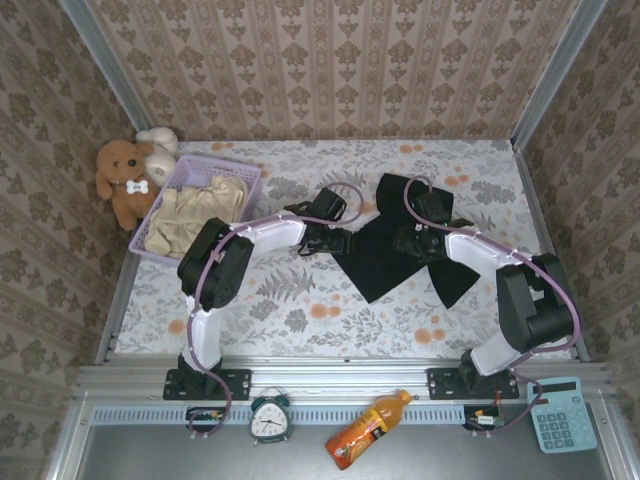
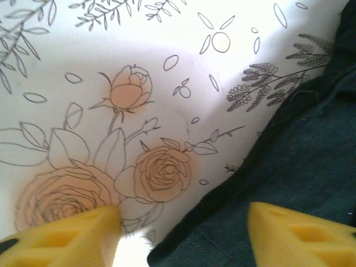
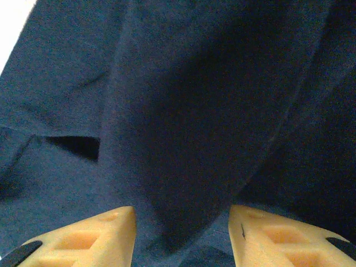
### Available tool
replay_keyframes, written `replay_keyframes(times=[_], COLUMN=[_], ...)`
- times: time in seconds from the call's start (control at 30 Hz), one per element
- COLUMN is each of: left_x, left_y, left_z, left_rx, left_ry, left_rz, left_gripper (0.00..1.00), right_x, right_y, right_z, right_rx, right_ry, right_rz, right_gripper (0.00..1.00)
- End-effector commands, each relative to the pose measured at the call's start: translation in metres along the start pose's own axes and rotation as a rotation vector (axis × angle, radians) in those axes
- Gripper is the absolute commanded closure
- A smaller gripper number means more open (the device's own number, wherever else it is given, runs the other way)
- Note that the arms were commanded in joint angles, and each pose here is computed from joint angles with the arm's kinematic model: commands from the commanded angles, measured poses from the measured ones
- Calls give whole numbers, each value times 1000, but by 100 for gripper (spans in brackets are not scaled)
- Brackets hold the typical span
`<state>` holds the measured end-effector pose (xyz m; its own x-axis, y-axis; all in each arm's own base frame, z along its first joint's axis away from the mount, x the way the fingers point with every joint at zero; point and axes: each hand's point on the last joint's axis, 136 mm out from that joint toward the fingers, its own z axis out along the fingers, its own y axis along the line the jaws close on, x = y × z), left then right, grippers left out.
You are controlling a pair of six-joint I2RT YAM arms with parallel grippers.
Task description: Fold and stack the mixed laundry pile
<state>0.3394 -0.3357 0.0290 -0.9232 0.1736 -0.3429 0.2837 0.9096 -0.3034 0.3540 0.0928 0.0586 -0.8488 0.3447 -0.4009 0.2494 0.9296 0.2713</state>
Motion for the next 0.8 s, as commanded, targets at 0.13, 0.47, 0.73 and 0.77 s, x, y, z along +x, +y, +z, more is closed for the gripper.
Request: replay_keyframes(times=[0.13, 0.47, 0.73, 0.77], left_x=[-1, 4, -20, -23], left_y=[-17, -23, -45, -49], left_z=[21, 33, -5, -10], left_rx=[34, 18, 115, 137], left_ry=[19, 52, -41, -56], left_rz=[41, 66, 43, 36], left_gripper=[44, 87, 100, 100], right_x=[-24, -58, -70, -71], right_y=[-7, -6, -2, -2], right_z=[-24, -6, -44, -51], right_rx=[70, 30, 23, 23], right_ry=[-87, -136, -202, -215], right_rz=[-45, -30, -53, -60], right_gripper=[42, 59, 100, 100])
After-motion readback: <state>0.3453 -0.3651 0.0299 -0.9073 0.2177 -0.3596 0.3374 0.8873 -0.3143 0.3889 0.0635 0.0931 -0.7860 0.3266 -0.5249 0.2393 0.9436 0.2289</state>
